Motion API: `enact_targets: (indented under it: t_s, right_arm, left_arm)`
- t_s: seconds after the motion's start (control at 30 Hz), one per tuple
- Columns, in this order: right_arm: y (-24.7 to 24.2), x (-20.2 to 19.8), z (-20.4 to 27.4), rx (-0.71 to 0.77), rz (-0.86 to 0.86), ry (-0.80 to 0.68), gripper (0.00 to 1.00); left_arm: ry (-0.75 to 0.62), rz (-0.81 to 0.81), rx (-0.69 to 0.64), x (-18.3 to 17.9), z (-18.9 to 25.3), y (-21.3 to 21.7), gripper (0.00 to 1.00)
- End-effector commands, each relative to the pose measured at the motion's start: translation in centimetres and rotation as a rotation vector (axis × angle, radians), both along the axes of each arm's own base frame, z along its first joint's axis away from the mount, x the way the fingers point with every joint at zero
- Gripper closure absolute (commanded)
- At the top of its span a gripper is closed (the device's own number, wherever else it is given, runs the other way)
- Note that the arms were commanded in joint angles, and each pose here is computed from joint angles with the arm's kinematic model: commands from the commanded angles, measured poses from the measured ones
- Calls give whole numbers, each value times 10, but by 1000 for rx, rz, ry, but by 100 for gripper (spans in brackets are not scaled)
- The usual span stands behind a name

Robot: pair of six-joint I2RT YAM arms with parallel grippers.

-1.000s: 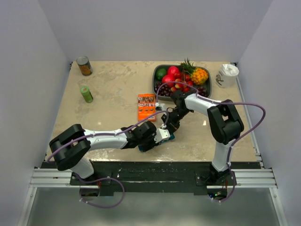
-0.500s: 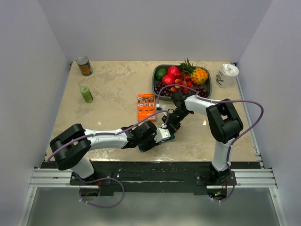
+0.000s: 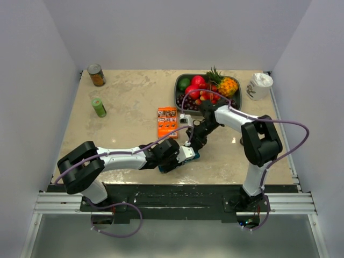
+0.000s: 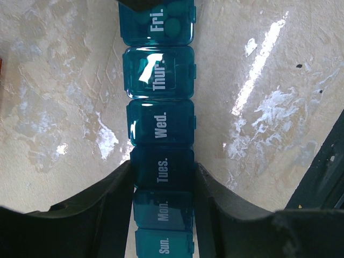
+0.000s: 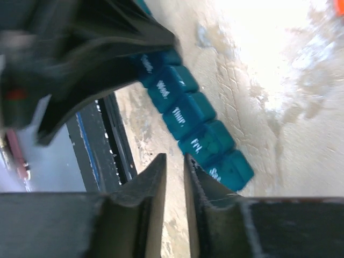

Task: Sort the pills into containers

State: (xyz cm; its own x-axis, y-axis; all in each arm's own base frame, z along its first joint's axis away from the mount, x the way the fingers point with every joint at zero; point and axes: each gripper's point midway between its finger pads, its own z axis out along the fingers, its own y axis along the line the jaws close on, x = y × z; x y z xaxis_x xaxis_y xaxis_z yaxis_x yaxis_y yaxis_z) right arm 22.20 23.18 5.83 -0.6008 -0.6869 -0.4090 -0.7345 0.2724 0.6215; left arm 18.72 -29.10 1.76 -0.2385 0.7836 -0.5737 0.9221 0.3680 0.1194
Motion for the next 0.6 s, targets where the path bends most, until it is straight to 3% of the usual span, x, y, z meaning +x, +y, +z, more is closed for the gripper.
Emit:
enact_targets:
  t_s: [0.0, 0.03, 0.2, 0.3, 0.57]
  right_arm:
    - [-8, 25, 52, 128, -14, -175, 73]
    - [-13, 30, 60, 138, -33, -214, 71]
    - [-47, 41, 72, 138, -130, -296, 61]
    - [-57, 42, 80, 125, -163, -373, 55]
    - [-88, 54, 127, 104, -276, -591, 40]
  left_arm:
    - [-14, 40, 30, 4, 2, 6, 71]
    - [-18, 47, 21, 5, 4, 5, 60]
    - [-27, 56, -18, 6, 15, 1, 20]
    - [-51, 65, -76, 9, 34, -4, 5]
    - [-126, 73, -357, 9, 130, -15, 1]
